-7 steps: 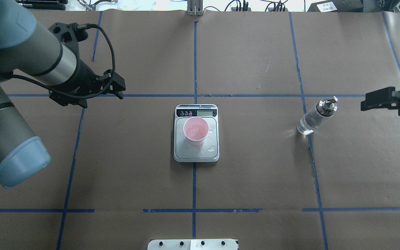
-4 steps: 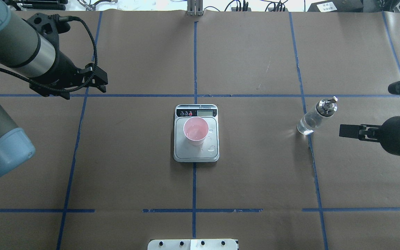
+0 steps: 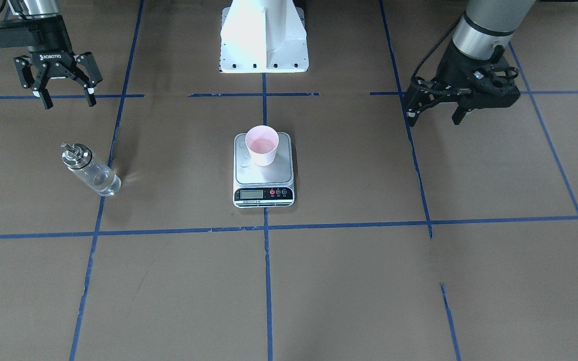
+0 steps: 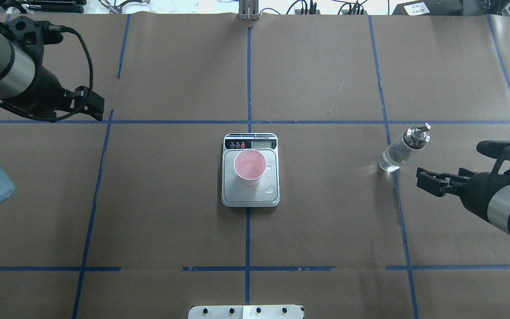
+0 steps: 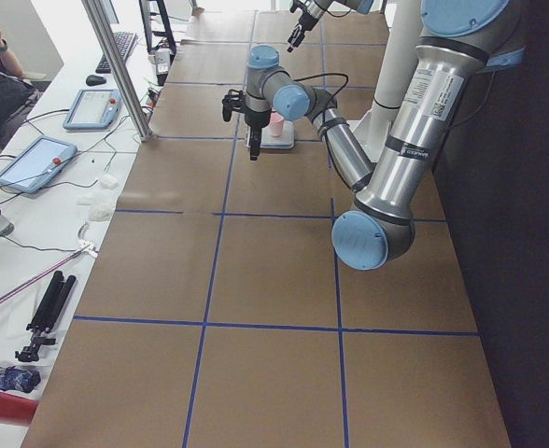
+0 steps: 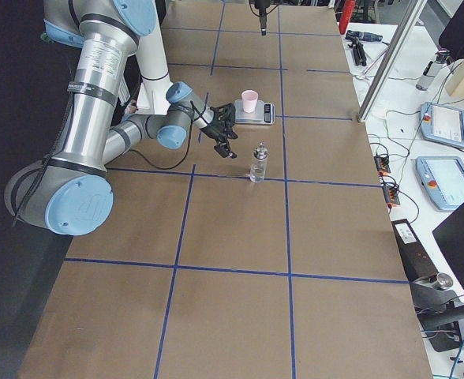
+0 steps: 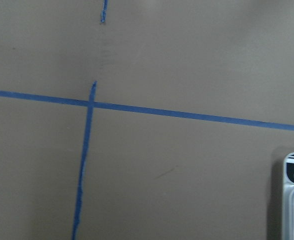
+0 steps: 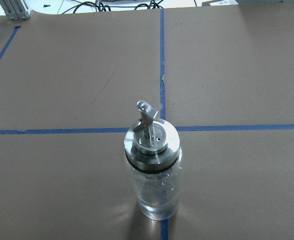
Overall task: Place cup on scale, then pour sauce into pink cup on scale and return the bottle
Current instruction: 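Withdraw the left gripper from the cup while the right gripper approaches the glass bottle, then close the right gripper around the glass sauce bottle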
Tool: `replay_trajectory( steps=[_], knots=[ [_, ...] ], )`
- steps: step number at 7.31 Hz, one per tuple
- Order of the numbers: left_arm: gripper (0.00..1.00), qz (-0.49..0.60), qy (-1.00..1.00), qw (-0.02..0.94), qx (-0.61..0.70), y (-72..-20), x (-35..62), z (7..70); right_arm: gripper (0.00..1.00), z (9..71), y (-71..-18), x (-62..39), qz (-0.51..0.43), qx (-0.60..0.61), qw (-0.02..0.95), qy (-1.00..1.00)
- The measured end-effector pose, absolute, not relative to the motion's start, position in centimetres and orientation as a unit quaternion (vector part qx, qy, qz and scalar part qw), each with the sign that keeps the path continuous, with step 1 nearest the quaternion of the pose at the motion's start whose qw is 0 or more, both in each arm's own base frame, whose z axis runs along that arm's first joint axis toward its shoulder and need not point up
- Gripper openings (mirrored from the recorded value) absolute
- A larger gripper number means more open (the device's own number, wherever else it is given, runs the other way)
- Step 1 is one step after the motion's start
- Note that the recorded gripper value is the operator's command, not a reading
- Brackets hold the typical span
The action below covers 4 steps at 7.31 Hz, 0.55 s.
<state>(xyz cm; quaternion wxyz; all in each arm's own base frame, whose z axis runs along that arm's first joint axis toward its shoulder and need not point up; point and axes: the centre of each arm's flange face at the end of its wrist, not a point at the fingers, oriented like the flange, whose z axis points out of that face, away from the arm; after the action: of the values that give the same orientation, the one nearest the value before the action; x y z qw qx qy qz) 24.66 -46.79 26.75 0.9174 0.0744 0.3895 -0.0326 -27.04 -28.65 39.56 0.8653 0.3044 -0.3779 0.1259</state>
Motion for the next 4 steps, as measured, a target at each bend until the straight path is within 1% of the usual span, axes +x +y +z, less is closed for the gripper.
replay_trajectory(
  steps=[2, 4],
  knots=[
    [1.0, 0.015, 0.354, 0.93, 0.099, -48.1, 20.1, 31.3, 1.0, 42.4, -27.5, -30.0, 0.122, 0.371, 0.853, -0.345],
    [1.0, 0.056, 0.324, 0.937, 0.117, -49.7, 16.0, 35.0, 1.0, 44.0, -27.2, -32.2, 0.124, 0.411, 0.843, -0.325]
  ],
)
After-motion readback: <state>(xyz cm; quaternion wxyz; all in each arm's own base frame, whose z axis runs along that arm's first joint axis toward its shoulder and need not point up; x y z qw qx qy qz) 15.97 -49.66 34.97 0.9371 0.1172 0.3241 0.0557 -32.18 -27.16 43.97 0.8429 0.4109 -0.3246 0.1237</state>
